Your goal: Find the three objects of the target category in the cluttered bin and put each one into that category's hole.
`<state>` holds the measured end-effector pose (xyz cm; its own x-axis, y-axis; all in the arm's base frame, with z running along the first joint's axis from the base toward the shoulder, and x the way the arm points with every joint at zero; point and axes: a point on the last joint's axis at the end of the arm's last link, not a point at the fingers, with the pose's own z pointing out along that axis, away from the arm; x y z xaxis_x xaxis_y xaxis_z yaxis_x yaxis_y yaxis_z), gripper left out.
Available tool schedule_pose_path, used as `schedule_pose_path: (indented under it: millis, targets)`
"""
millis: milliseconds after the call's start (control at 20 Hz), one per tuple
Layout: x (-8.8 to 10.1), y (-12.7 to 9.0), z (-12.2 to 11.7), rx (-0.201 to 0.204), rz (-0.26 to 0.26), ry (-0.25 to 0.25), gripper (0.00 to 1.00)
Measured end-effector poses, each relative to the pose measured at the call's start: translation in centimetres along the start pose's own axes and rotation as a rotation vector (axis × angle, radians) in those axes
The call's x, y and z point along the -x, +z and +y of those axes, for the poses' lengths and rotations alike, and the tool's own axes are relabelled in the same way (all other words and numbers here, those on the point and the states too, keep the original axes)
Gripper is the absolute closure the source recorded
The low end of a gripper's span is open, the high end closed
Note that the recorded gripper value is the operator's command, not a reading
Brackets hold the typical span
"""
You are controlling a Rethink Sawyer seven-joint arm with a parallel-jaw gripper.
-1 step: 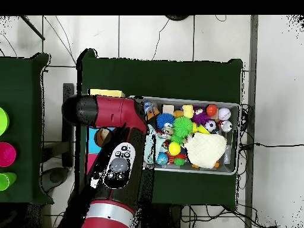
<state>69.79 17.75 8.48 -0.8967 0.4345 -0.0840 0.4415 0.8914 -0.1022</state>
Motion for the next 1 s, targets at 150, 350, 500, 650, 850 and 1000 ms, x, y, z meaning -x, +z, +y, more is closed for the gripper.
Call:
schedule_pose_path:
  millis: [150, 350, 500, 650, 850, 1000]
  targets:
    - [0.02, -0.01, 0.06, 0.001, 0.0, 0.0, 1.0]
    - [0.0, -0.01, 0.15, 0.001, -0.001, -0.001, 1.0]
    - [0.0, -0.02, 0.21, 0.002, -0.002, -0.002, 1.0]
    - [-0.02, -0.03, 0.33, 0.004, -0.001, -0.001, 1.0]
    - [-0.05, -0.01, 0.56, 0.007, -0.003, -0.002, 1.0]
    - [-0.07, -0.02, 0.71, 0.009, -0.003, -0.001, 1.0]
